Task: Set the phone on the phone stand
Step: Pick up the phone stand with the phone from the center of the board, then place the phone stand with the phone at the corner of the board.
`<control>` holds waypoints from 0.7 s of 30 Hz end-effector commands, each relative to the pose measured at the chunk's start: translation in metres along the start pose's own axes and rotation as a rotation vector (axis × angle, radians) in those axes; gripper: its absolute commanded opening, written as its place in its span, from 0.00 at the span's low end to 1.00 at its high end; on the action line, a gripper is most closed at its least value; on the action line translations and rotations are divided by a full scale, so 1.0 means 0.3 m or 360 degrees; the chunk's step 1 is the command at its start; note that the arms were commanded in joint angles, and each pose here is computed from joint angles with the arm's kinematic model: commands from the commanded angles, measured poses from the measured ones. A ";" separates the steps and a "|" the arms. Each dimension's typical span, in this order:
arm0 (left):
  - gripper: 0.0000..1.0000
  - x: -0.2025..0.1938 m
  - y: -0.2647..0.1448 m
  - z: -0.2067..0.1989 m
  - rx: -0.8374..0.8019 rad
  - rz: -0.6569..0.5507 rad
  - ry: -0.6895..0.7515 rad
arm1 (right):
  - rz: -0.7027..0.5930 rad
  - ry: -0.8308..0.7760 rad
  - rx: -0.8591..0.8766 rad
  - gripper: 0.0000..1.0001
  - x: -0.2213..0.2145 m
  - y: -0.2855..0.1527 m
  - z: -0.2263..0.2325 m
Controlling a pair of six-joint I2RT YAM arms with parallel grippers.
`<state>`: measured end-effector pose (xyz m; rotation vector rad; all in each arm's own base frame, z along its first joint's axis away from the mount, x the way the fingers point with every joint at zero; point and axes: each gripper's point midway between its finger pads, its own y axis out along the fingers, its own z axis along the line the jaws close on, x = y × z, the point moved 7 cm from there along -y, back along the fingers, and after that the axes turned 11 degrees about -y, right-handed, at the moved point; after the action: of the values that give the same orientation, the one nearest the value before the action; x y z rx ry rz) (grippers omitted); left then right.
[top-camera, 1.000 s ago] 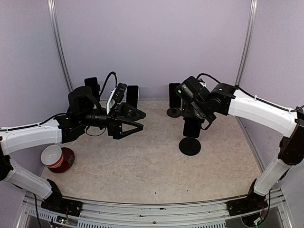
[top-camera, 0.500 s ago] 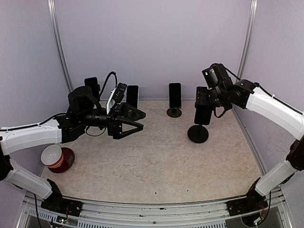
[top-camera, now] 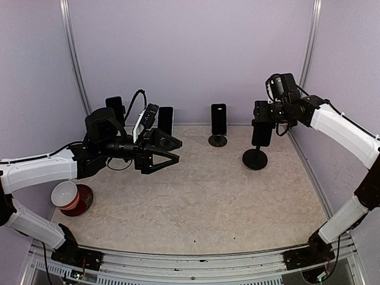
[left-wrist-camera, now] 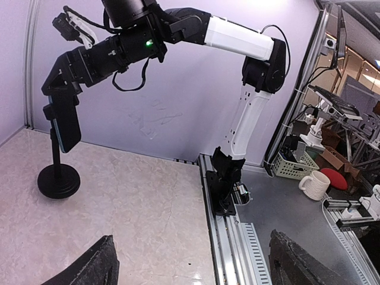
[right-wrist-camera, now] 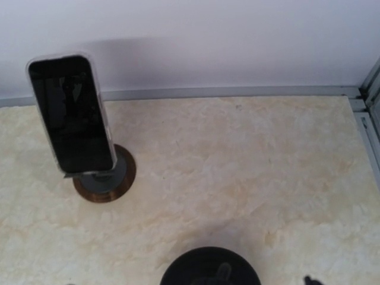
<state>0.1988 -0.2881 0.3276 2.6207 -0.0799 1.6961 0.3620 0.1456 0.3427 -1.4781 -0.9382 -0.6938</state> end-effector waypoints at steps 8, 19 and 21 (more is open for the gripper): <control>0.85 0.043 -0.018 -0.029 -0.0026 -0.0055 0.0096 | -0.0316 0.0036 0.0074 0.55 0.232 0.097 -0.099; 0.85 0.047 -0.022 -0.027 -0.0022 -0.0058 0.0098 | -0.0342 0.0037 0.0084 0.53 0.305 0.232 -0.207; 0.85 0.047 -0.023 -0.027 -0.0023 -0.0058 0.0098 | -0.0350 0.0025 0.0074 0.53 0.311 0.255 -0.221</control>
<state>0.2006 -0.2868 0.3276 2.6232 -0.0725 1.6983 0.4664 0.1018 0.3446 -1.4263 -0.9599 -0.6928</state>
